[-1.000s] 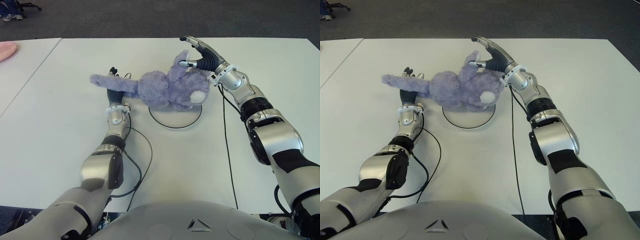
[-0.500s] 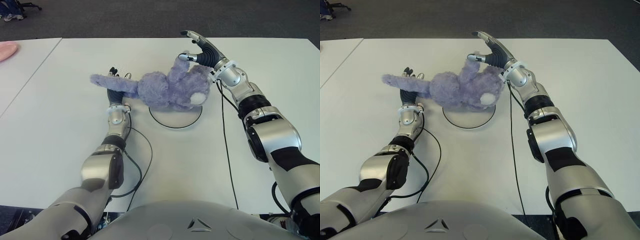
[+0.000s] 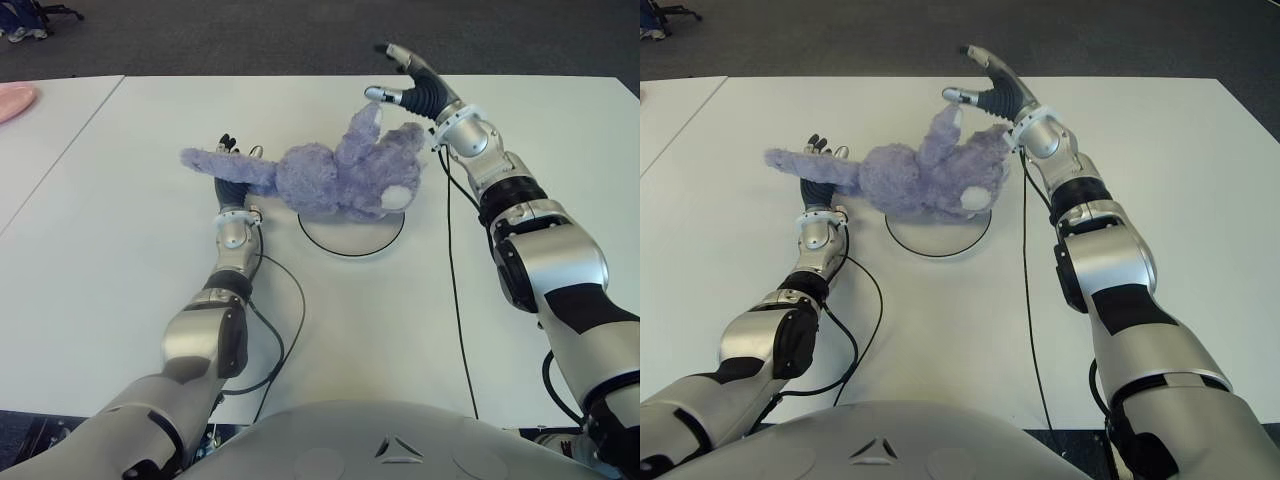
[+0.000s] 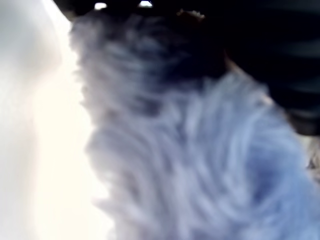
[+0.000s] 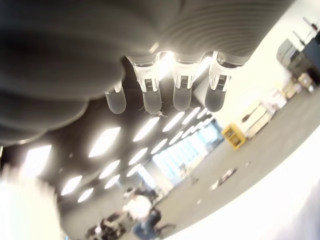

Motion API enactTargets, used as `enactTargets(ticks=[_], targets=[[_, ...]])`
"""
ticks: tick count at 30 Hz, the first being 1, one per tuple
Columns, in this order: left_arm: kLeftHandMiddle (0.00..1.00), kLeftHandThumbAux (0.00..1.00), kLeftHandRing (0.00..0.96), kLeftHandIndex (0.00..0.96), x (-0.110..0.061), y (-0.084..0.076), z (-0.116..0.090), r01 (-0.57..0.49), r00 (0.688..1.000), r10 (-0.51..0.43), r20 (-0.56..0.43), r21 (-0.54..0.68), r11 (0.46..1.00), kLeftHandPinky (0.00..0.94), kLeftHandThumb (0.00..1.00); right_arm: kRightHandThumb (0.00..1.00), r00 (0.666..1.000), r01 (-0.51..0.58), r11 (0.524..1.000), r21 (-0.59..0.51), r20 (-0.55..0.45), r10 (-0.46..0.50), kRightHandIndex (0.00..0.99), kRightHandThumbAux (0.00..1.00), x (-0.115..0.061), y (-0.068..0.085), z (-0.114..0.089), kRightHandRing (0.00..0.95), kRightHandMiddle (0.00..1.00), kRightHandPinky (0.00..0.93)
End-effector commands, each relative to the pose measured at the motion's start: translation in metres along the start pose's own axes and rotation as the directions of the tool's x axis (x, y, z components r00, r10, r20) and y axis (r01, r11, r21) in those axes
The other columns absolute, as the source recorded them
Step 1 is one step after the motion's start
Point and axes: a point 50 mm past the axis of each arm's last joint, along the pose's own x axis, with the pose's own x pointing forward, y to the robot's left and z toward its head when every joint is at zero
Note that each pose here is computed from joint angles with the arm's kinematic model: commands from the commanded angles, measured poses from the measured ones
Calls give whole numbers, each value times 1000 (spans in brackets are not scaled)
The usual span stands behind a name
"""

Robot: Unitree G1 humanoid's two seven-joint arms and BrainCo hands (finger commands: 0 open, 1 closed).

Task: Put the doll into the plate.

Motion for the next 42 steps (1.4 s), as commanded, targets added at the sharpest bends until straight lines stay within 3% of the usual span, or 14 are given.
enactTargets(ticks=[1,6,10,16,25,29,33,36,42], targets=[[105,554,97,39,-93,4,-102,-18,865,45,-500,57,998,85,0,90,994,107,994,2,-39,-107,0,362,5,-28,1,0,0,0],[99,552,92,37,-93,4,-102,-14,868,42,-494,60,998,77,0,83,985,147,989,-11,-93,-147,0,387,-8,-38,-16,0,0,0],[95,548,89,36,-93,5,-102,-14,869,42,-494,60,998,70,0,77,973,171,985,8,-159,-168,0,409,-25,-38,-38,0,0,0],[94,544,86,34,-93,8,-103,-20,864,47,-501,60,998,64,0,75,955,218,973,79,-225,-195,0,447,-35,-37,-52,0,0,0],[109,541,96,28,-92,12,-103,-27,861,61,-505,73,997,48,0,66,920,323,911,257,-313,-237,0,657,-42,-34,-64,0,0,0],[112,534,96,28,-90,14,-103,-26,862,61,-503,75,997,44,0,52,910,340,891,299,-343,-232,0,706,-47,-29,-70,0,0,0],[113,526,96,28,-89,17,-102,-25,866,60,-496,77,997,51,0,21,890,361,861,358,-407,-204,0,772,-56,-14,-81,0,0,0],[116,522,98,34,-89,20,-102,-19,868,58,-493,84,996,52,0,7,864,395,809,436,-475,-166,0,801,-67,12,-92,0,0,0],[119,517,98,39,-88,25,-102,-7,869,55,-491,98,995,48,0,0,838,433,745,507,-532,-125,0,820,-75,38,-97,0,0,0]])
